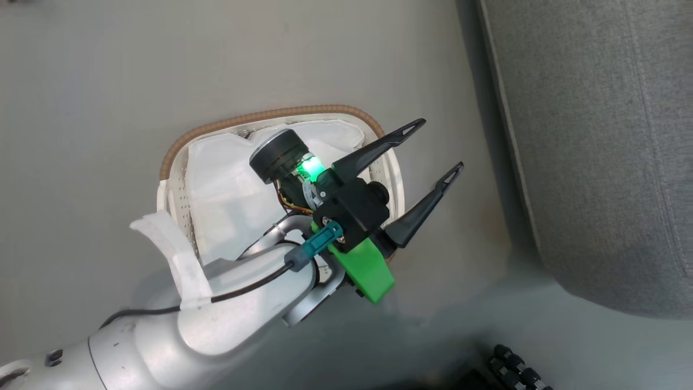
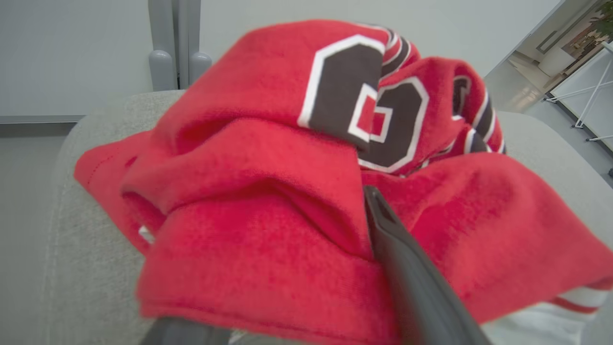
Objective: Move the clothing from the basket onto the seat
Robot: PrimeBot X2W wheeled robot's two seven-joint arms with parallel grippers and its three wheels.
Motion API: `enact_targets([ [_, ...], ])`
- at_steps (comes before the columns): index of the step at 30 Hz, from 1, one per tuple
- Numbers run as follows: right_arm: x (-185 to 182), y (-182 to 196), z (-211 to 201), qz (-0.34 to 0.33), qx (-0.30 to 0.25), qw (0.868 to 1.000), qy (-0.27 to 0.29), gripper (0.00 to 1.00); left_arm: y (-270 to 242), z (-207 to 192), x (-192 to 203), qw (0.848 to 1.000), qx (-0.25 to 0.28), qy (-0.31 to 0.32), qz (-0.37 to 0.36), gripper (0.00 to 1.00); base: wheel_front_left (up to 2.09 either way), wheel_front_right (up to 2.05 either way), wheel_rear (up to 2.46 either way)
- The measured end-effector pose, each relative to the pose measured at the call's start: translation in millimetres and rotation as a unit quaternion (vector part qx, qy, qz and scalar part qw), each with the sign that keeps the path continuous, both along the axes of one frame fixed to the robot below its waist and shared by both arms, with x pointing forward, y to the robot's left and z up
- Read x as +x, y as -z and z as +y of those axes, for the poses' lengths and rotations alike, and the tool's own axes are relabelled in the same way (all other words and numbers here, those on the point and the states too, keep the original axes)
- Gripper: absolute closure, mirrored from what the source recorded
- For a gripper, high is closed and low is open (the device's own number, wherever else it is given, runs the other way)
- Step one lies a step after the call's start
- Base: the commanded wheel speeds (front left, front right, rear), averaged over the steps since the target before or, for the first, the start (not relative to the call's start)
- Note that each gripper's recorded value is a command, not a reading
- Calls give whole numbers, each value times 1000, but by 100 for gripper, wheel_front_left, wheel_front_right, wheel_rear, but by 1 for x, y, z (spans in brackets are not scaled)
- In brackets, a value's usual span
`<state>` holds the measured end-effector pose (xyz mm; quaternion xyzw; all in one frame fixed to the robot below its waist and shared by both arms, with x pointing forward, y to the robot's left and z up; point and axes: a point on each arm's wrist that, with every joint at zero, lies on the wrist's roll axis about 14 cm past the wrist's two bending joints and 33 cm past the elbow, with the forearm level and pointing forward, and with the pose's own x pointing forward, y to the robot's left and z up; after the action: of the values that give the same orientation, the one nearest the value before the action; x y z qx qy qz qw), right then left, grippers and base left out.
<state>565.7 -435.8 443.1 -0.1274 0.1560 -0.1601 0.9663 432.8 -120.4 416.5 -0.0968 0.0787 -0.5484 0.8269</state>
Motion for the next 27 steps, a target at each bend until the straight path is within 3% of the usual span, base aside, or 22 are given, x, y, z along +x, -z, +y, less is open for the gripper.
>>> enact_targets([
  [15,-48,-13,30,-39,-5,998,-48,0,-24,-6,-2,1000,-15,-15,-9,0,0,0,0],
  [27,-69,-26,60,-78,17,995,-63,0,-41,13,8,997,-19,-72,-12,0,0,0,0],
])
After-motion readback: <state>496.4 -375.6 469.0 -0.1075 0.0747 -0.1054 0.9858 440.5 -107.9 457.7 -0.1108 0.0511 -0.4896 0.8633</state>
